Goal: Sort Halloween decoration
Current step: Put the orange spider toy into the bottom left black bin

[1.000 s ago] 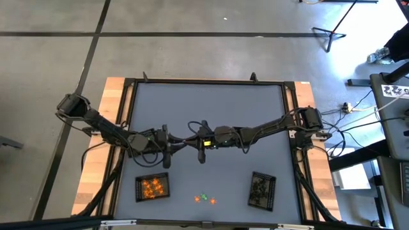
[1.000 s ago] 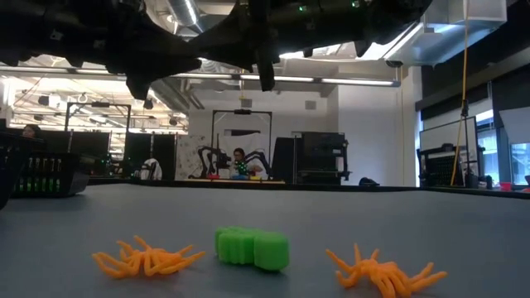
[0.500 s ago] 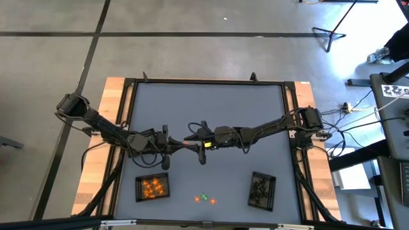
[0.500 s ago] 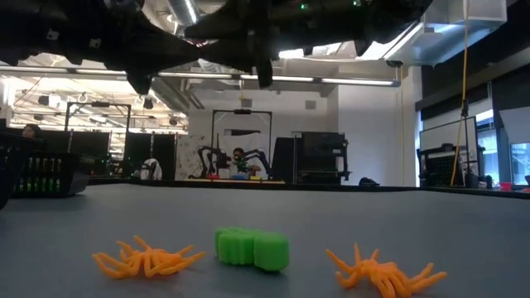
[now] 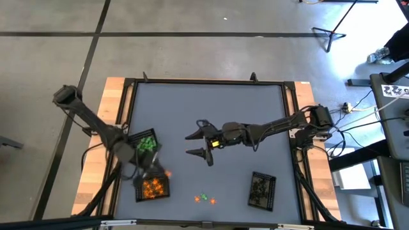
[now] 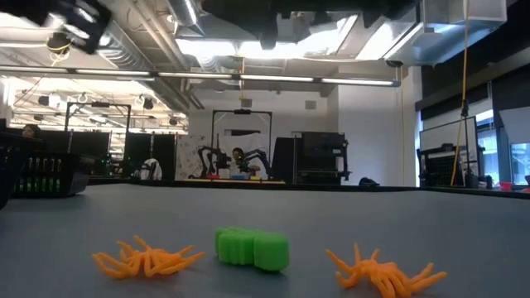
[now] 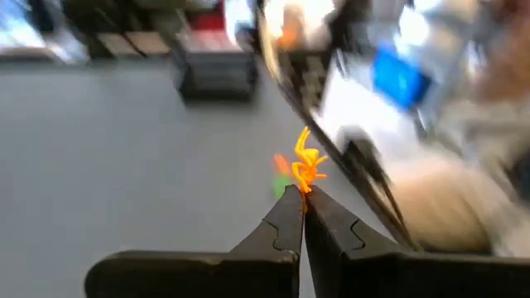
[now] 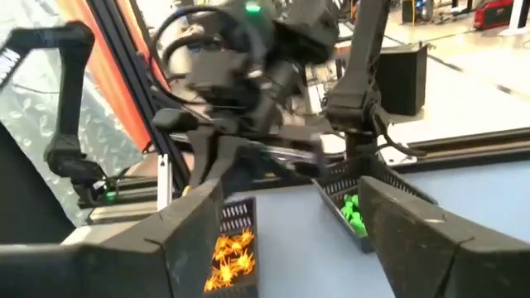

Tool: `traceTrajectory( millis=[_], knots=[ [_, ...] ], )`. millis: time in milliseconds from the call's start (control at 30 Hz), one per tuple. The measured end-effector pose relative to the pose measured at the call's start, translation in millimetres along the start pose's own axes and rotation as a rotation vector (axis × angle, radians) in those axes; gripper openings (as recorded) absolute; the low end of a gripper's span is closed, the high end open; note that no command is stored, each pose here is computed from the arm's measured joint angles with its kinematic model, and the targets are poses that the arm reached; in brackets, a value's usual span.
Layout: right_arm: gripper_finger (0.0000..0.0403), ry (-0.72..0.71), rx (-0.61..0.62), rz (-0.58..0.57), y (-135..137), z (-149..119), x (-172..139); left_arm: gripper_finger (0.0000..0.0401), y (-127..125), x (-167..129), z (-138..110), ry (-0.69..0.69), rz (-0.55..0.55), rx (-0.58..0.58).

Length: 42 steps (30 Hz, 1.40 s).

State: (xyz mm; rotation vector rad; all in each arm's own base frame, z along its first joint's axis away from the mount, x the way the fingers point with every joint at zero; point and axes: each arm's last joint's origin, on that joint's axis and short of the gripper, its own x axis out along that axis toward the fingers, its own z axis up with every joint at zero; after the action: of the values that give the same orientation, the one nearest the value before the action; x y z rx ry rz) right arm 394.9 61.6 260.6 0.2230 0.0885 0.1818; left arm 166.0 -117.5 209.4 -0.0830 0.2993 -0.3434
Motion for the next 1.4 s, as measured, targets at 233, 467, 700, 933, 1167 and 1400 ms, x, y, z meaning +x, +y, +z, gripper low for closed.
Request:
traceTrajectory(
  millis=[233, 467, 700, 933, 1167, 1400],
  knots=[
    [0.0276, 0.044, 0.003, -0.009, -1, -5, 0, 0.0000, -36, -8, -7, 0.467, 0.040, 0.008],
    [0.0275, 0.043, 0.002, -0.009, 6, -6, 0, 0.0000, -54, -6, -5, 0.573, 0.049, -0.027],
    [0.0275, 0.104, 0.002, -0.025, 7, -13, 0, 0.0000, -55, -6, -5, 0.574, 0.036, -0.026],
    [0.0275, 0.147, 0.003, -0.027, 7, -17, -1, 0.0000, -55, -6, -5, 0.574, 0.035, -0.026],
    [0.0275, 0.394, 0.028, 0.126, 26, -41, -6, 0.0000, -55, -6, -5, 0.574, 0.035, -0.026],
    [0.0275, 0.575, 0.032, 0.035, 52, -65, -17, 0.0000, -55, -6, -5, 0.574, 0.033, -0.026]
  ],
)
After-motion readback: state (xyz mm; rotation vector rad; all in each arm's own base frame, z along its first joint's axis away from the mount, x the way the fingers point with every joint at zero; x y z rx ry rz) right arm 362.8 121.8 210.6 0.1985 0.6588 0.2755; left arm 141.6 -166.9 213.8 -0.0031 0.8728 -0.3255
